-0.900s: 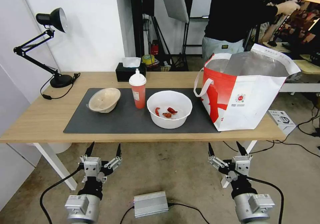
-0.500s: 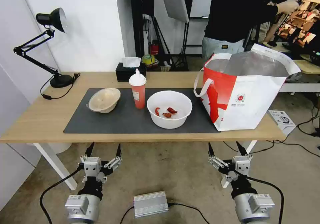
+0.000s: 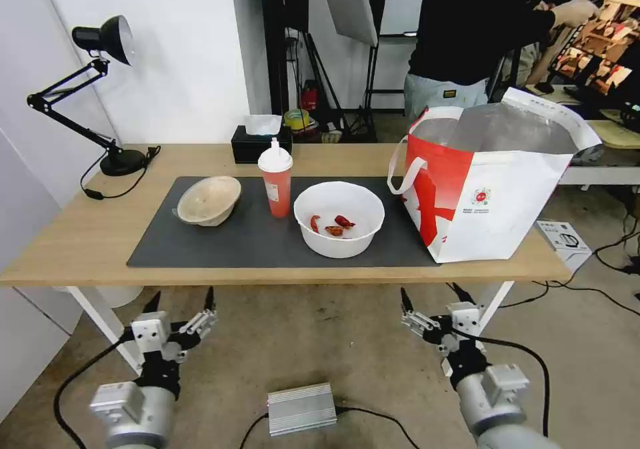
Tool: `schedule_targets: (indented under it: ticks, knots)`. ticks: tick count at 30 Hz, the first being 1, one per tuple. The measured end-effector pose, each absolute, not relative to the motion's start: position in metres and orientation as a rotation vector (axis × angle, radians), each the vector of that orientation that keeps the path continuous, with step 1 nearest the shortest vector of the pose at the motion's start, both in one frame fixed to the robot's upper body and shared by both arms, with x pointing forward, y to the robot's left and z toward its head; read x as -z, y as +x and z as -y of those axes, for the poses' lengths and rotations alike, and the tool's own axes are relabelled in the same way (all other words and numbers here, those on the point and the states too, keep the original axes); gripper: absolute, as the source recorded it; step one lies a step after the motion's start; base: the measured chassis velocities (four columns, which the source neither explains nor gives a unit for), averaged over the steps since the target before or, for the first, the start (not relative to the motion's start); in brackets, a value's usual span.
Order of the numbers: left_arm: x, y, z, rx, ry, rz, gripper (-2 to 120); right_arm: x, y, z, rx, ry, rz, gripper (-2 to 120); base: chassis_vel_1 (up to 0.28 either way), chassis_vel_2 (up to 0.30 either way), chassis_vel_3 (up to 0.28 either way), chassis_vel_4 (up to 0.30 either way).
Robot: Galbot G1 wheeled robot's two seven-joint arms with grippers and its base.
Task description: Pick up the trash from the table and place it into the takeout bag.
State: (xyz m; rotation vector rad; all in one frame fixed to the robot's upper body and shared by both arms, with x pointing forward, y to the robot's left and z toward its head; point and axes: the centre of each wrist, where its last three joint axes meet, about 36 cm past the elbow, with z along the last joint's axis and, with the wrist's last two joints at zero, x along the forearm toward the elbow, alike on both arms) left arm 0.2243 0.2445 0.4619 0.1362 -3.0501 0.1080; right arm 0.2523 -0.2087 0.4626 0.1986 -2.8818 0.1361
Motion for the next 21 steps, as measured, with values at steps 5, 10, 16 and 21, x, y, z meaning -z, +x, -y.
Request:
schedule_targets:
  ticks: [5, 10, 16, 21]
  knots:
    - [-0.464, 0.222, -0.245, -0.107, 0.136, 3.066, 100, -0.475, 0.252, 0.207, -0.182, 0.253, 2.832, 100, 0.000, 0.000, 0.000, 0.000]
    - [-0.467, 0.221, -0.246, -0.098, 0.142, 3.077, 100, -0.476, 0.249, 0.206, -0.181, 0.260, 2.826, 100, 0.000, 0.000, 0.000, 0.000]
    - [-0.472, 0.217, -0.247, -0.093, 0.149, 3.087, 100, -0.479, 0.247, 0.206, -0.179, 0.265, 2.836, 100, 0.000, 0.000, 0.000, 0.000]
    - [-0.476, 0.214, -0.246, -0.092, 0.154, 3.091, 100, -0.485, 0.245, 0.208, -0.187, 0.266, 2.861, 100, 0.000, 0.000, 0.000, 0.000]
